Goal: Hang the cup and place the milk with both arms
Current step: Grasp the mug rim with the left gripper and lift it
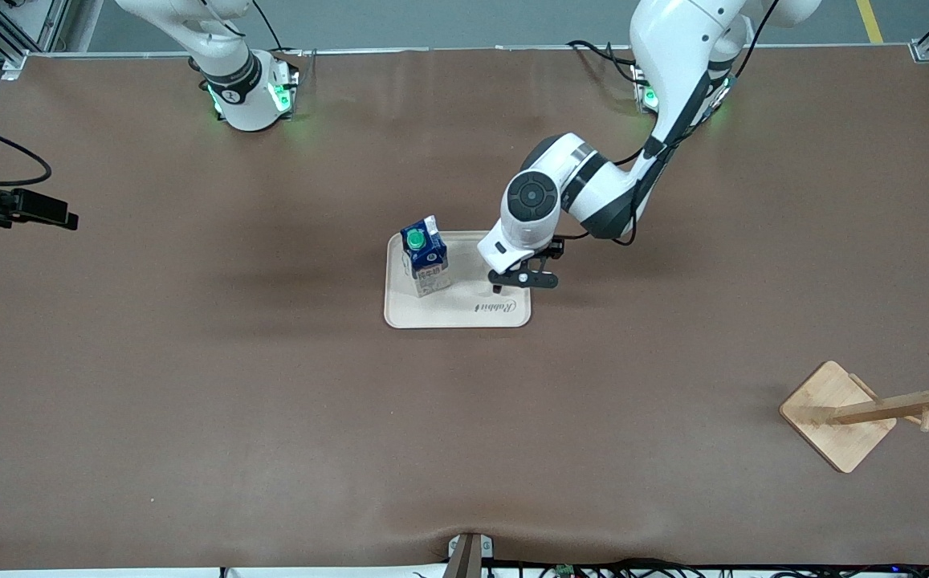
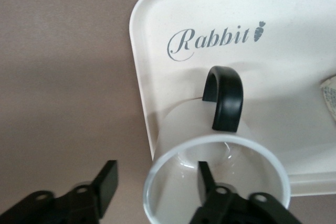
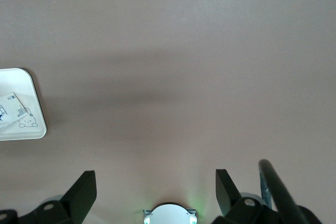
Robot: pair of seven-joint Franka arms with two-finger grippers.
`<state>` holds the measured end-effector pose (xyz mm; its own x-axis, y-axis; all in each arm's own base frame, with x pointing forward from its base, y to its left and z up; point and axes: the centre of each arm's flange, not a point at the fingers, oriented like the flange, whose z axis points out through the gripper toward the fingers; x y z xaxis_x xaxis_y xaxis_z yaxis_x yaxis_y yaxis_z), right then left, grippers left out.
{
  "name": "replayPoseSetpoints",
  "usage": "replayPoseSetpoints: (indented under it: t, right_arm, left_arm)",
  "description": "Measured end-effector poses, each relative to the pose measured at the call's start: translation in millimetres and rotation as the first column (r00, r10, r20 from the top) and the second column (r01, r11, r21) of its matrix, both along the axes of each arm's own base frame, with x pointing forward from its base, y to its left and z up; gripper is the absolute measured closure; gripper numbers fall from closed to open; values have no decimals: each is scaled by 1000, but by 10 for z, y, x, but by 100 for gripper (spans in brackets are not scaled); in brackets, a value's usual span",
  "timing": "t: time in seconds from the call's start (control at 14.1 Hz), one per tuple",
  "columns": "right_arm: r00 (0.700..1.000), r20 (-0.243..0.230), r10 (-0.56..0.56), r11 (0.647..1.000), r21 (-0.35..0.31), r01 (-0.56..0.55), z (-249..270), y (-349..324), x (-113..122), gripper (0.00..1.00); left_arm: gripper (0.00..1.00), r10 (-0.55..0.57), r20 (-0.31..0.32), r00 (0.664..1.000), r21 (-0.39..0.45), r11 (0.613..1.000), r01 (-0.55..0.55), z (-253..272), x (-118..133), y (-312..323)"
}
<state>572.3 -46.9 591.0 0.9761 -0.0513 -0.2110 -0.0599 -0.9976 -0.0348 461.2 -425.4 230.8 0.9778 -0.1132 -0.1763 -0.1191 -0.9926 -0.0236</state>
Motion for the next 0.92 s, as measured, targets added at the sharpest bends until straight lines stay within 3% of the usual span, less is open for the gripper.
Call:
replayPoseSetpoints:
  t: [0.36,0.71,0.92]
  right_arm:
    - [999,-31,-33,997,64,35,-252,75,129,0]
    - [987,-74,-142,987,71,147,-478,480,225,0]
    - [977,-88,-192,980,36,196,-484,917,207,0]
  left_arm:
    - [92,-2,8,1000,-9,1000,2,34,25,-23]
    - [93,-5,25,1000,-23,1000,5,162,101,-52]
    - [93,8,23,1000,-9,1000,-8,638,297,38]
